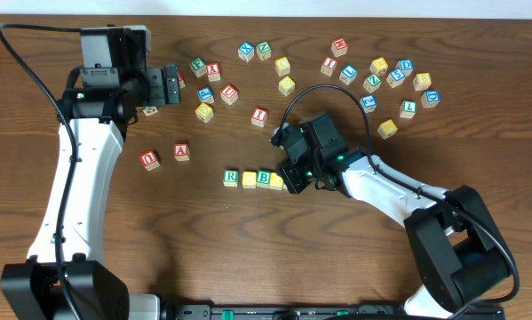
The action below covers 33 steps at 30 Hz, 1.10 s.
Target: Spell out ROBOT
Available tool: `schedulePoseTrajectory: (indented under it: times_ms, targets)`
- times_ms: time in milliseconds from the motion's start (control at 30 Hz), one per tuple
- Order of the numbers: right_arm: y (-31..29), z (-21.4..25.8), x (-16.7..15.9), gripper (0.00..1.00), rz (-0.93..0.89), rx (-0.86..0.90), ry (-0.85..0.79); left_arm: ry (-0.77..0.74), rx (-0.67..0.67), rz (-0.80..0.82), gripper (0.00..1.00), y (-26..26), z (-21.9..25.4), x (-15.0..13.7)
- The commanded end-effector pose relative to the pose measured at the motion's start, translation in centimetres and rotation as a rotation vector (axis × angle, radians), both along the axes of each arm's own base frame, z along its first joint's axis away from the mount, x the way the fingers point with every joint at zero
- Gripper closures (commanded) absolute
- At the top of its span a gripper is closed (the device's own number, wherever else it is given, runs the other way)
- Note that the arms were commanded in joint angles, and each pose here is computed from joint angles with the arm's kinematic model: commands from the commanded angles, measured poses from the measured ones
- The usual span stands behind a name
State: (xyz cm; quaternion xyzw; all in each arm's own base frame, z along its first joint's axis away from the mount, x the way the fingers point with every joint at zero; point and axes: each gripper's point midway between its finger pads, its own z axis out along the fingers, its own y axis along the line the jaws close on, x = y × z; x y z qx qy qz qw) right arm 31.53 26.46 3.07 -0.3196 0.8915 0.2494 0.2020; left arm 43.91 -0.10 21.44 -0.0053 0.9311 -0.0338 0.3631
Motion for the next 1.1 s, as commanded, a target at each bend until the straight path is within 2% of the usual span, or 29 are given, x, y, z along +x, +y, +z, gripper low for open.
schedulePoseTrajectory:
  times_ms: [0,367,733,1067]
  targets:
    - [0.5,0.3,0.2,0.99,0.005,0.001,-0.007,-0.029,-0.005,-0.012,0.02,-0.2,1.2,0.0]
    - [0.3,0.2,0.4,0.99,-0.004,-0.007,-0.013,-0.029,-0.005,-0.012,0.02,-0.2,1.2,0.0]
    - [-1.6,0.4,2.9,0.99,-0.088,-0.026,-0.063,-0.029,-0.005,-0.012,0.02,-0.2,1.2,0.0]
    - [-2.6,0.2,3.5,0.99,-0.12,-0.051,-0.072,-0.029,-0.005,-0.012,0.02,-0.2,1.2,0.0]
